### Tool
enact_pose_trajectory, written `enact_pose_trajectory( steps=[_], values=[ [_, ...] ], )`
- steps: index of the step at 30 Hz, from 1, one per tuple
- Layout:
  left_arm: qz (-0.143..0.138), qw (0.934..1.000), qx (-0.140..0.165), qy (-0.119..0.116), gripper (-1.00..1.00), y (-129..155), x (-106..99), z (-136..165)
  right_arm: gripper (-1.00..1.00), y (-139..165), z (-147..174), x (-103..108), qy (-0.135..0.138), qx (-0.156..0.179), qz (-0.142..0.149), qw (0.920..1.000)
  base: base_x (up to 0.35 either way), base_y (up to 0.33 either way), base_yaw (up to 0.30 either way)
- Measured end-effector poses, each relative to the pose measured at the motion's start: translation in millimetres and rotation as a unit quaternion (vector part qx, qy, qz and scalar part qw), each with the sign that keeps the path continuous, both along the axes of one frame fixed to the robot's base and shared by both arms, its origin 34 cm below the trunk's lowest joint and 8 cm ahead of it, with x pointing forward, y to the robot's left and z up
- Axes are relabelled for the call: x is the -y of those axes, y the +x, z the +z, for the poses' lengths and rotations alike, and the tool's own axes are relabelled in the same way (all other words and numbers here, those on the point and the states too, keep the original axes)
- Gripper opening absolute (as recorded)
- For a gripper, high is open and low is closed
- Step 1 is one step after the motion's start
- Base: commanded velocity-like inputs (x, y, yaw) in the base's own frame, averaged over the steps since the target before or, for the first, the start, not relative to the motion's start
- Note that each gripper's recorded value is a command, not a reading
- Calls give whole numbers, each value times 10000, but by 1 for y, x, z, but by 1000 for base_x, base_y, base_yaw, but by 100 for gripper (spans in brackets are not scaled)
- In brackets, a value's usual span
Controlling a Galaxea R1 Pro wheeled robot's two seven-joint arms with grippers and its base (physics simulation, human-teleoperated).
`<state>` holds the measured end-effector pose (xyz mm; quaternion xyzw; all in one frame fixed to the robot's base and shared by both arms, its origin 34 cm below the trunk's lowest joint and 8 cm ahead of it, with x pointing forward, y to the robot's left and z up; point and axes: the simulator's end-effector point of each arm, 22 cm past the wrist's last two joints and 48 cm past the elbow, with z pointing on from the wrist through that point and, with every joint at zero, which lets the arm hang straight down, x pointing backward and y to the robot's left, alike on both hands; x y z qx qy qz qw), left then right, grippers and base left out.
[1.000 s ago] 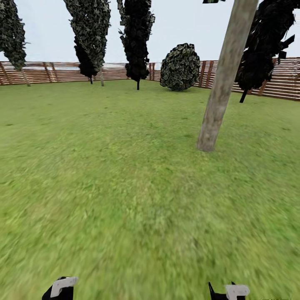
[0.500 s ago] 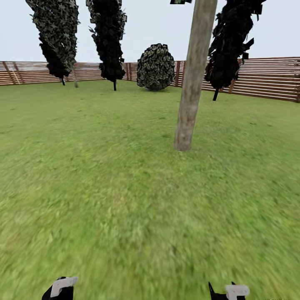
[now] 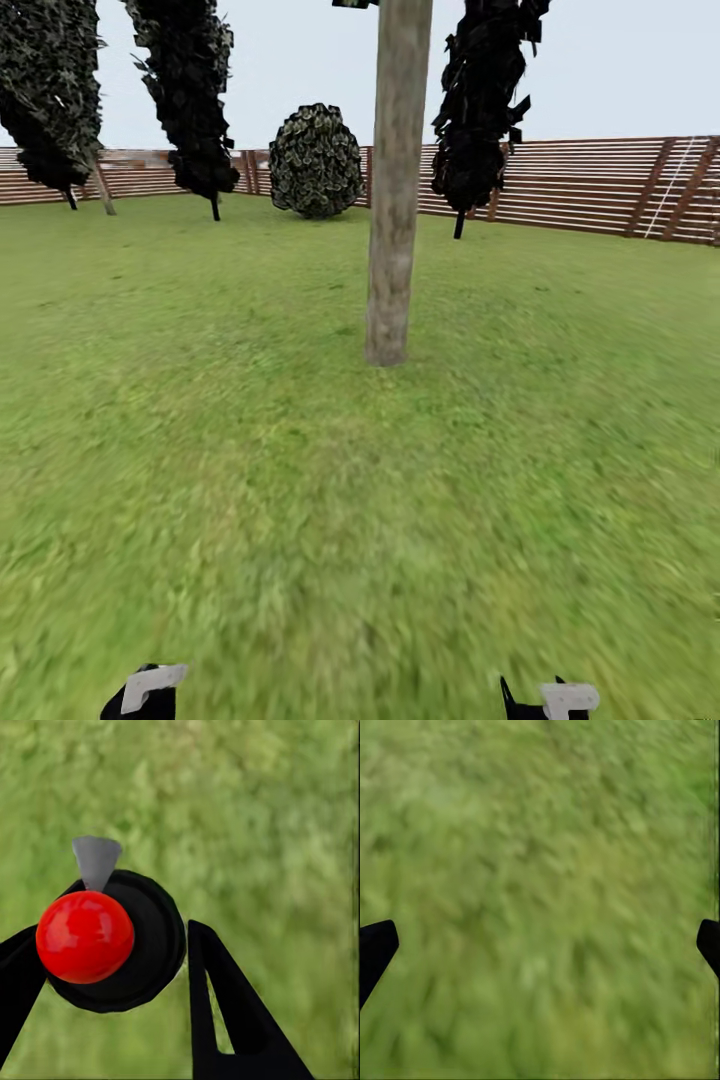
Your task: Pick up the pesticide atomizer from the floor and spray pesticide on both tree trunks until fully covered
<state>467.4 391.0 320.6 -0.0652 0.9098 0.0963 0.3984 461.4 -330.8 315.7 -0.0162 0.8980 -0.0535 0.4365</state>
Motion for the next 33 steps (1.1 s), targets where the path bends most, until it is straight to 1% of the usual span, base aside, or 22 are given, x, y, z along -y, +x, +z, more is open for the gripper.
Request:
enact_pose_trajectory(
  steps=[5, 8, 15, 33],
  values=[
    [4, 10000, 2, 4, -100, 0, 0, 0, 100, 0, 0, 0, 1, 0, 1, 10000, 304, -85, -299],
    [2, 10000, 0, 6, -100, 0, -1, 0, 100, 0, 0, 0, 0, -1, 5, 10000, 321, -10, -124],
    [-1, 10000, -1, 9, -100, 0, -1, 0, 100, 0, 0, -1, 0, -10, 23, 10000, 323, -30, -20],
    [7, 10000, -3, 14, -100, -1, -2, 0, 100, 0, 0, 0, -11, -10, 26, 10000, 319, -121, 0]
  ],
)
